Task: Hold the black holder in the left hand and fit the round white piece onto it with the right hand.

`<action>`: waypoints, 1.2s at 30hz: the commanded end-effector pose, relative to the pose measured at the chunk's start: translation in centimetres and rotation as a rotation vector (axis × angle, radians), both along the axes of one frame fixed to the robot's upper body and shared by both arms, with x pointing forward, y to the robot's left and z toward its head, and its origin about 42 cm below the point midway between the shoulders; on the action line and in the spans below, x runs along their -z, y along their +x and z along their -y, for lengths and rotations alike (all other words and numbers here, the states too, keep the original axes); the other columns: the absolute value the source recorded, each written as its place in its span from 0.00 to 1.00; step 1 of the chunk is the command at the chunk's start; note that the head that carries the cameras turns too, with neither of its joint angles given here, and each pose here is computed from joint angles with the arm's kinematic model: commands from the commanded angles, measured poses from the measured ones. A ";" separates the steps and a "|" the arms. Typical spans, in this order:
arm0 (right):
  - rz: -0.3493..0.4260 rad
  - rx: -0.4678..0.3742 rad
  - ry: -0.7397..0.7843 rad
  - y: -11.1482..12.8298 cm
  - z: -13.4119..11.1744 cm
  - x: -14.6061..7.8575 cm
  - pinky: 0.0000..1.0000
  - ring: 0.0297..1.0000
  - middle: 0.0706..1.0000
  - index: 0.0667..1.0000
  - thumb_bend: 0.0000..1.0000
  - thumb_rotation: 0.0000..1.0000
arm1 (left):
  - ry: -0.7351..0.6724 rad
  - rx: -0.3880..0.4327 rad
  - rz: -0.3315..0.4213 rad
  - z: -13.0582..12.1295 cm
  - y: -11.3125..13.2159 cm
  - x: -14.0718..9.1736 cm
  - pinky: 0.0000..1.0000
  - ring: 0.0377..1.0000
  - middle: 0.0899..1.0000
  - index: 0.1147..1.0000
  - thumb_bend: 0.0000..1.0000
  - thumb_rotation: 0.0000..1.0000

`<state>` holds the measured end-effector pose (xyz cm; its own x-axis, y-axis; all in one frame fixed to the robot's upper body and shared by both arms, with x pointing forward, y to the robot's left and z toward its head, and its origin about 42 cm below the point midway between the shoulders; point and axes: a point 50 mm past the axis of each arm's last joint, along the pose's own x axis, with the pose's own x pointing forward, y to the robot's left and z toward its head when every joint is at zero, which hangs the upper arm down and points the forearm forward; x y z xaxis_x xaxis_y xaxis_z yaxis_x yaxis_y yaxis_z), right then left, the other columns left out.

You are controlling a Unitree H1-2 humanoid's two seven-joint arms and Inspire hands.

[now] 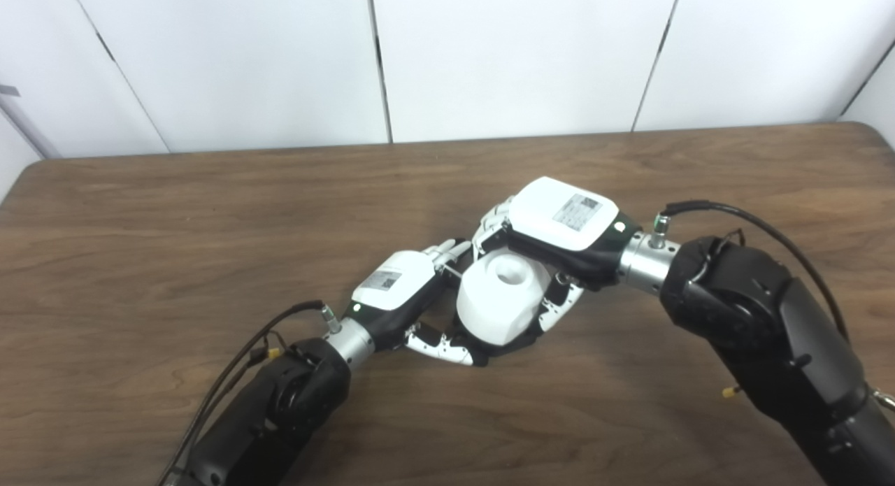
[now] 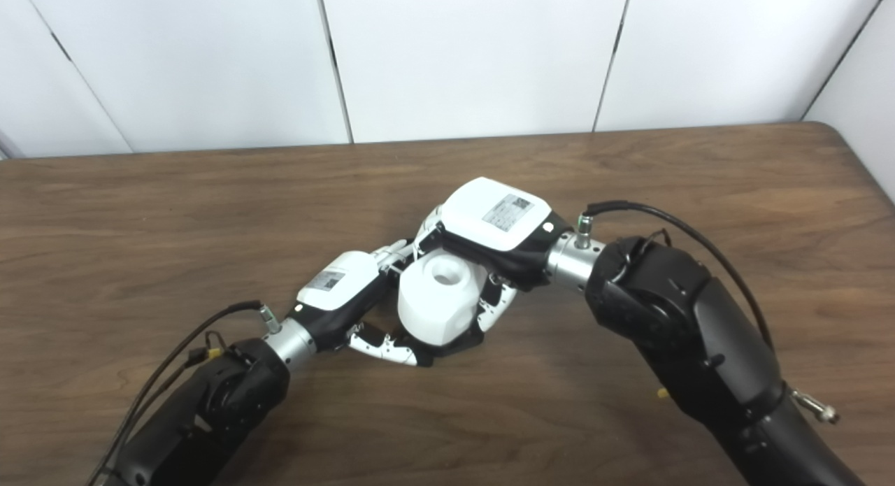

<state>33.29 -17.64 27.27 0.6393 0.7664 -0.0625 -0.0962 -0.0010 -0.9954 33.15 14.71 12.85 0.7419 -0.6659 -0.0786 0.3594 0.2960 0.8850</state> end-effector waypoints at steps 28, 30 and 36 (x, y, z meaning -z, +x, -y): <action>0.174 -0.118 -0.048 1.1 0.3 -2.0 0.76 0.75 0.65 0.44 0.53 0.14 | 0.134 0.042 -0.115 0.0 -1.9 2.7 0.95 1.00 0.98 0.42 0.52 0.07; 0.167 -0.125 -0.065 1.1 0.6 -2.0 0.76 0.74 0.65 0.44 0.53 0.14 | 0.136 0.040 -0.122 0.0 -1.9 2.7 0.95 1.00 0.99 0.42 0.52 0.07; 0.151 -0.142 -0.095 1.1 1.0 -2.4 0.74 0.73 0.64 0.44 0.53 0.14 | 0.139 0.038 -0.122 0.1 -1.9 2.6 0.96 1.00 0.99 0.42 0.52 0.07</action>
